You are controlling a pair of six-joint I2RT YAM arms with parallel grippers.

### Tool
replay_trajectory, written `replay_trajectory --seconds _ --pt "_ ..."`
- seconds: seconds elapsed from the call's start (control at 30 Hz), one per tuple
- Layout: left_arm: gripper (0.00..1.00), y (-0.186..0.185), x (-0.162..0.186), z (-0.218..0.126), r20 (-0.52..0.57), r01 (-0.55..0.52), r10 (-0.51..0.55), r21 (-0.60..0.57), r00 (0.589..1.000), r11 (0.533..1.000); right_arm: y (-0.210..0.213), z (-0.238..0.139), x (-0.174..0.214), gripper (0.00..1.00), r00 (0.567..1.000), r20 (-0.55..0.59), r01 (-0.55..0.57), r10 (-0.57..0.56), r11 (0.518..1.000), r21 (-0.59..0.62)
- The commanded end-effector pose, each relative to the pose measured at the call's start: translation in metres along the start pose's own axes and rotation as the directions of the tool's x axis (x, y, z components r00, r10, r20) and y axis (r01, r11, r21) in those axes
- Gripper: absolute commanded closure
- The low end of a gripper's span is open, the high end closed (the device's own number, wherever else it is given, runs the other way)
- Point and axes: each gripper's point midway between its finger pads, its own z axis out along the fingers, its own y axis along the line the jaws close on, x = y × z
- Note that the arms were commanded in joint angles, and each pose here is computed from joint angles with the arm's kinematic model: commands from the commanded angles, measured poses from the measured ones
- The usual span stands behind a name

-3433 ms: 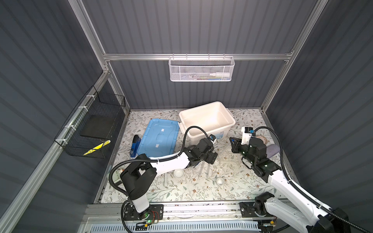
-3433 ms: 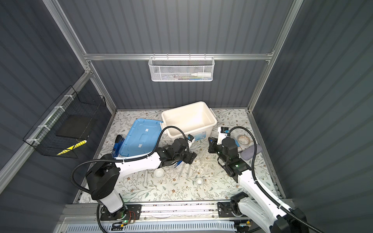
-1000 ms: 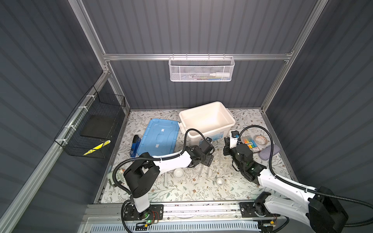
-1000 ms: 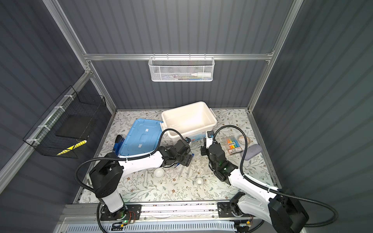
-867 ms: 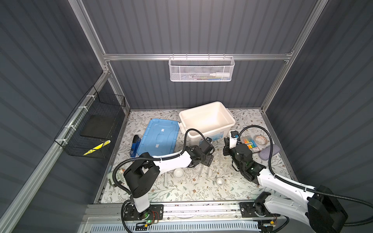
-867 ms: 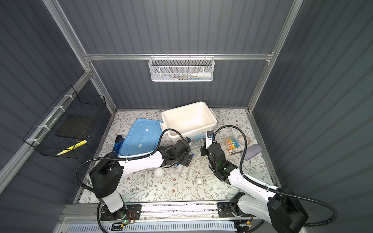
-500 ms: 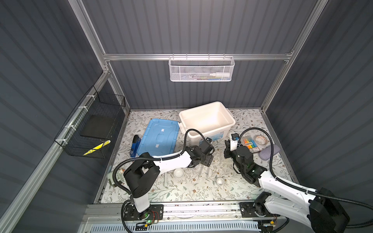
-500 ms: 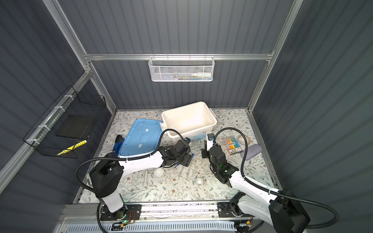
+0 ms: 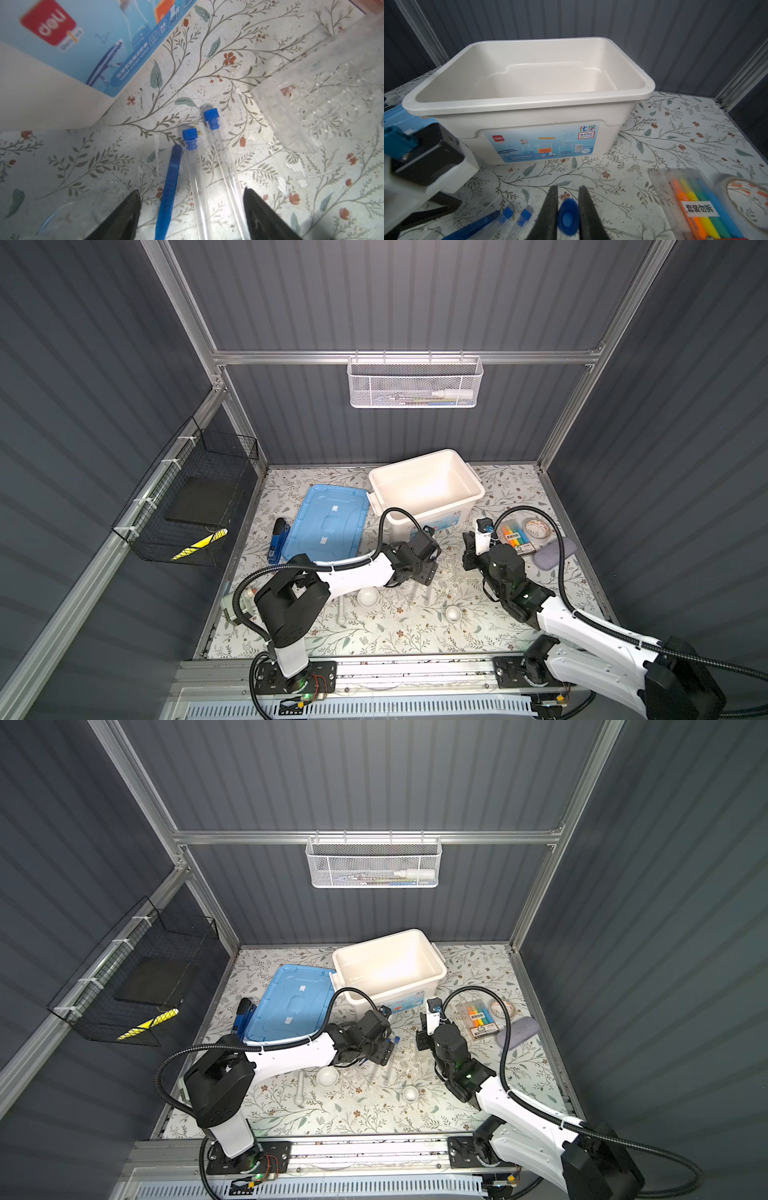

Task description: Organize the chemistry lab equipment

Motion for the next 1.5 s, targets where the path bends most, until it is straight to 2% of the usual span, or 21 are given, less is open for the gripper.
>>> replay_trajectory --seconds 0.0,0.7,1.03,1.2,1.47 --pt "0.21 -0.002 0.007 0.001 -0.017 0.006 -0.006 0.002 1.000 1.000 0.002 -0.002 0.010 0.83 0.999 -0.027 0.020 -0.020 1.000 -0.011" --pt "0.22 -0.001 0.013 0.002 -0.036 0.015 -0.015 0.001 0.999 1.000 0.005 -0.002 0.009 0.79 0.999 -0.028 0.037 -0.038 0.999 -0.026" --pt "0.23 -0.001 0.017 0.004 -0.053 0.012 -0.012 -0.001 0.999 1.000 0.003 -0.004 0.000 0.69 0.999 -0.006 0.033 -0.033 0.999 -0.013" --pt "0.27 0.001 0.021 0.003 -0.067 0.007 -0.008 -0.007 0.998 1.000 0.000 -0.006 -0.004 0.66 1.000 0.003 0.030 -0.030 1.000 -0.002" --pt "0.38 0.001 0.032 0.003 -0.101 -0.010 0.010 -0.002 0.995 1.000 -0.009 -0.014 -0.013 0.46 0.999 0.034 0.001 -0.002 0.999 0.038"
